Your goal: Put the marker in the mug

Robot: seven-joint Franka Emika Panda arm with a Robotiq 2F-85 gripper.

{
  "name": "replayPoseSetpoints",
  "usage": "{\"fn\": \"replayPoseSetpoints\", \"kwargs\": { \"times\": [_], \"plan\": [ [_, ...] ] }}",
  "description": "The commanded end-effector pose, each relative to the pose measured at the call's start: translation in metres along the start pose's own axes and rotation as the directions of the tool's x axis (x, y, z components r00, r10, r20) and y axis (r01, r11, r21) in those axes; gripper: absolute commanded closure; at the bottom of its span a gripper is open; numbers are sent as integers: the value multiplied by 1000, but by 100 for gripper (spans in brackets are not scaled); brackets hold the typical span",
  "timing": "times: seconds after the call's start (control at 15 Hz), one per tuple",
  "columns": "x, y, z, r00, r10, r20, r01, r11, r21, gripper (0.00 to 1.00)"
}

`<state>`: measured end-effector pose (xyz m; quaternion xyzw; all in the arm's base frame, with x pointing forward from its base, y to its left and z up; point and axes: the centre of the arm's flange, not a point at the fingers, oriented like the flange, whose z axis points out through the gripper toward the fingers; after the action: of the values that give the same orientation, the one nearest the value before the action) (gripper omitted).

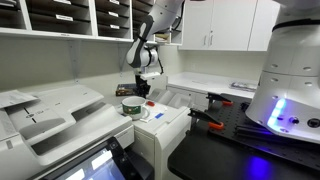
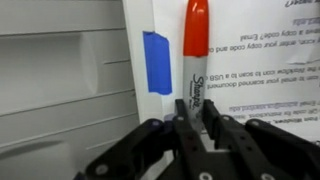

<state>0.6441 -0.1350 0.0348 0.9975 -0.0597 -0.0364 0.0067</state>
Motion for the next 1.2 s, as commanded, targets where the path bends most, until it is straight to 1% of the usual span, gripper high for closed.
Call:
{"fn": "replayPoseSetpoints", "kwargs": {
  "times": [0.0, 0.13, 0.27, 0.33, 0.47, 0.53, 0.6, 0.67, 0.87, 0.93, 1.0, 1.07, 1.13],
  "plan": [
    [-19, 1, -40, 981, -183, -66, 185, 982, 27, 94],
    [-35, 1, -70, 951, -293, -97, 294, 956, 3, 94],
    [-54, 1, -96, 911, -399, -108, 398, 917, -30, 94],
    [-64, 0, -106, 886, -452, -102, 450, 892, -46, 94],
    [-85, -5, -126, 833, -550, -62, 547, 835, -62, 94],
    [-52, -2, -105, 881, -470, -62, 467, 883, -46, 77],
    [-63, -5, -113, 864, -501, -54, 498, 866, -51, 77],
    [-69, -7, -118, 854, -517, -51, 515, 856, -52, 77],
    [-74, -8, -118, 850, -524, -45, 522, 851, -50, 77],
    [-74, -7, -118, 851, -524, -45, 522, 852, -50, 94],
    [-75, -9, -117, 830, -552, -74, 551, 834, -39, 94],
    [-77, -12, -117, 789, -600, -132, 601, 799, -39, 94],
    [-78, -17, -117, 758, -630, -172, 630, 774, -61, 94]
  ]
}}
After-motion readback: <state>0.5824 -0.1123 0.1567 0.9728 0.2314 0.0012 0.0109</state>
